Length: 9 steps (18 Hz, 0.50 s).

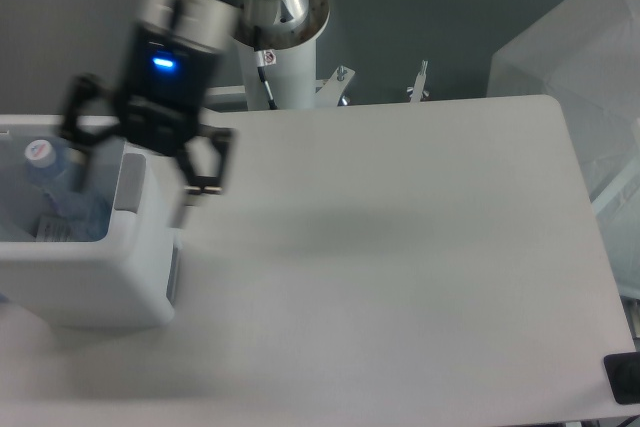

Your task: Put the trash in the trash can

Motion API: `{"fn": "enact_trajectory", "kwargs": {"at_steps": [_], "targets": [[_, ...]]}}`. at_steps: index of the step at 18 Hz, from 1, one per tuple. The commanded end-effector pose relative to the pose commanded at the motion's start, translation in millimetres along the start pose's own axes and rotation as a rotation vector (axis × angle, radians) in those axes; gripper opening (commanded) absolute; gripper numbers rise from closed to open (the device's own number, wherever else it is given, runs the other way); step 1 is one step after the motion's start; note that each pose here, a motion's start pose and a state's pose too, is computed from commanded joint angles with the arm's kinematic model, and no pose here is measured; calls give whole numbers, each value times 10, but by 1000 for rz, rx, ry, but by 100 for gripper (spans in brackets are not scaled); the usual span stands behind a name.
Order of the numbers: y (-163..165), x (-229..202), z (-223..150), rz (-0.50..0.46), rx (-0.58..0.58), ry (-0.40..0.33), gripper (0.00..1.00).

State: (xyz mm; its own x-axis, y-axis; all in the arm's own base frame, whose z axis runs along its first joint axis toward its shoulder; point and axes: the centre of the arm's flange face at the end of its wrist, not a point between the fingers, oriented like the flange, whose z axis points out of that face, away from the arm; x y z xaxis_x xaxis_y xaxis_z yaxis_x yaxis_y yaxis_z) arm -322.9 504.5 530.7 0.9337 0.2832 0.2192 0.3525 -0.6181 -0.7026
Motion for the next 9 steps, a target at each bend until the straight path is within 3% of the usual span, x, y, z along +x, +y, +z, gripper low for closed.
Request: {"fn": "enact_trajectory", "kwargs": {"at_steps": [5,9], "targets": [[431,-783,-25,95,-83,-126,100],[645,-1109,-28,157,-159,-206,100]]}}
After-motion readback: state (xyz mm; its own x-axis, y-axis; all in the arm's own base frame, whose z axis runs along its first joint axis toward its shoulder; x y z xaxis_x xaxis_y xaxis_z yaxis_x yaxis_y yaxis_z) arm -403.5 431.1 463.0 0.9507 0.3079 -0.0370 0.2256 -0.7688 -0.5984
